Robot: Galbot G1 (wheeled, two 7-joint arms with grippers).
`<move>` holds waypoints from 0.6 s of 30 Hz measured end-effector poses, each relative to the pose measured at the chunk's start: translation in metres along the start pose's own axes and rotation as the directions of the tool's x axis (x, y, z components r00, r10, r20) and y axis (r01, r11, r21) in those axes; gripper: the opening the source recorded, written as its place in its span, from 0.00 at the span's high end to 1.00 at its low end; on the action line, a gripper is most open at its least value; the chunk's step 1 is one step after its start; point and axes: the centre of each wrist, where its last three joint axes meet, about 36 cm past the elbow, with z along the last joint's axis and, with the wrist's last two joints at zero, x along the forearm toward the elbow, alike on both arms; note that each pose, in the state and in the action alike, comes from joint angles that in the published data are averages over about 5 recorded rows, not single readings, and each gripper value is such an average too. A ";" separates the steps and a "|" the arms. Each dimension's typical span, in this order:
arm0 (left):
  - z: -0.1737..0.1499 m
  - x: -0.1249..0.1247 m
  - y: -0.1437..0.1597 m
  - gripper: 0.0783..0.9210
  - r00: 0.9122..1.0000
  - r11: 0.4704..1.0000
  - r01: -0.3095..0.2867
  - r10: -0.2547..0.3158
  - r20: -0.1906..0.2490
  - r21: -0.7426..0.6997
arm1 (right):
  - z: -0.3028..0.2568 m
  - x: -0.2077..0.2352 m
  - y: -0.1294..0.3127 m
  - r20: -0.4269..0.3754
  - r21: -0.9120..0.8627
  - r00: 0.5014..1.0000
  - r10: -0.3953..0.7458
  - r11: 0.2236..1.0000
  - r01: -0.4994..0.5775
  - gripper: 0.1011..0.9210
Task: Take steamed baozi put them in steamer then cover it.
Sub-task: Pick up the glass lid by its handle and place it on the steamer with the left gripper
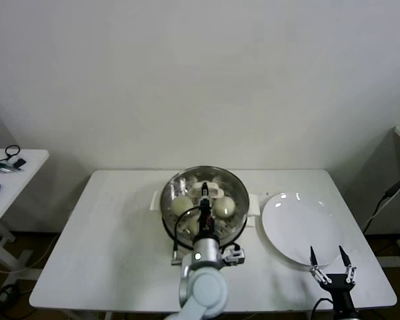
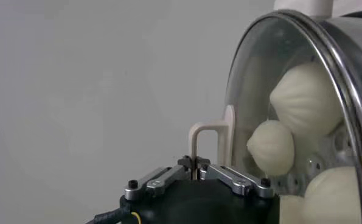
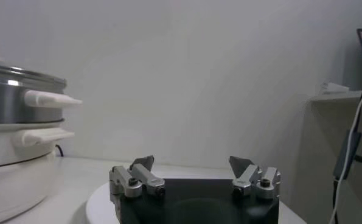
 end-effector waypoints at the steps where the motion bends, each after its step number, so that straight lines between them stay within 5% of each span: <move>1: 0.000 0.000 -0.001 0.94 1.000 1.000 -0.002 0.002 0.000 -0.001 | 0.000 0.000 0.000 0.000 0.001 1.000 0.000 1.000 0.000 0.12; 10: -0.002 0.002 -0.003 0.93 1.000 1.000 -0.012 0.012 0.007 0.001 | 0.001 -0.001 0.001 0.005 0.000 1.000 -0.005 1.000 0.005 0.12; 18: 0.002 0.004 0.002 0.68 0.999 0.999 -0.021 0.020 0.025 0.024 | -0.002 -0.003 0.001 -0.001 -0.005 1.000 -0.007 1.000 0.007 0.12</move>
